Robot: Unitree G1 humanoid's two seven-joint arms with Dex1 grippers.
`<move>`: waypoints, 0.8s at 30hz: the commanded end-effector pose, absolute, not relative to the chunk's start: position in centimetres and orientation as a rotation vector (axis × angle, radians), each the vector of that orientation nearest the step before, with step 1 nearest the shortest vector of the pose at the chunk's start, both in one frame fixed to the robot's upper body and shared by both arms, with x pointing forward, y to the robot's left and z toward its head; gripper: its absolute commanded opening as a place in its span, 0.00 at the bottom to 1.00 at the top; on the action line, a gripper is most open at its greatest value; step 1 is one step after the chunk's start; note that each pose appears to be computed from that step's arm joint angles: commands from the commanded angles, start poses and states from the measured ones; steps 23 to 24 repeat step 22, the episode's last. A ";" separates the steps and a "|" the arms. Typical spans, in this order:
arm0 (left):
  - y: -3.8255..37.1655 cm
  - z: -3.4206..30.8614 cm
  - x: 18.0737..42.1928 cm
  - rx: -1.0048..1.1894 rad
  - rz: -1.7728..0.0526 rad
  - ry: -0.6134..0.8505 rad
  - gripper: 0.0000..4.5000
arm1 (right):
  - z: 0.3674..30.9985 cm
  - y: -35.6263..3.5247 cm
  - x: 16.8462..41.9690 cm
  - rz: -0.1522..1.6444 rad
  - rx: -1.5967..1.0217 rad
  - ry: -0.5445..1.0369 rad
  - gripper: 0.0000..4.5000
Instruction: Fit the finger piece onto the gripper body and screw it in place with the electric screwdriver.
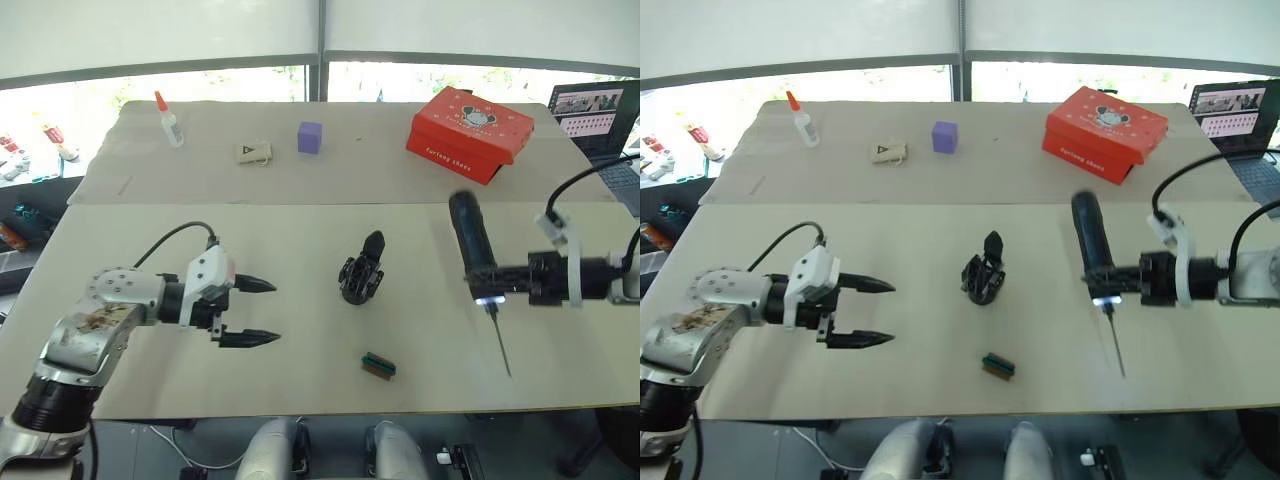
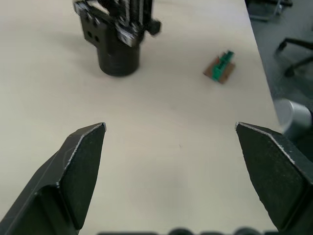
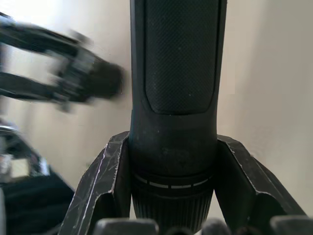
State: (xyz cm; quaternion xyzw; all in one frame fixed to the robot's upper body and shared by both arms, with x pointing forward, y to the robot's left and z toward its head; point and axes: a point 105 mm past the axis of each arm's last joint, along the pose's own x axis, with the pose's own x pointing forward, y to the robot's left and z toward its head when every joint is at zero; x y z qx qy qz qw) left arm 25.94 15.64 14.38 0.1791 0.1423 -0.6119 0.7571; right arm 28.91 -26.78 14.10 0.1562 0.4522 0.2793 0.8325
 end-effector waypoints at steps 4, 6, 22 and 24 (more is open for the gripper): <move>17.8 14.6 26.5 0.447 -1.229 0.307 1.00 | 12.6 -30.5 31.7 0.526 0.157 0.875 0.43; 19.1 14.5 25.7 0.429 -1.233 0.370 1.00 | 13.7 -31.5 31.2 0.620 0.042 0.827 0.66; 25.3 18.8 25.2 0.281 -1.022 0.395 1.00 | 20.3 -38.2 27.3 0.767 -0.376 0.554 1.00; 25.3 18.8 25.2 0.281 -1.022 0.395 1.00 | 20.3 -38.2 27.3 0.767 -0.376 0.554 1.00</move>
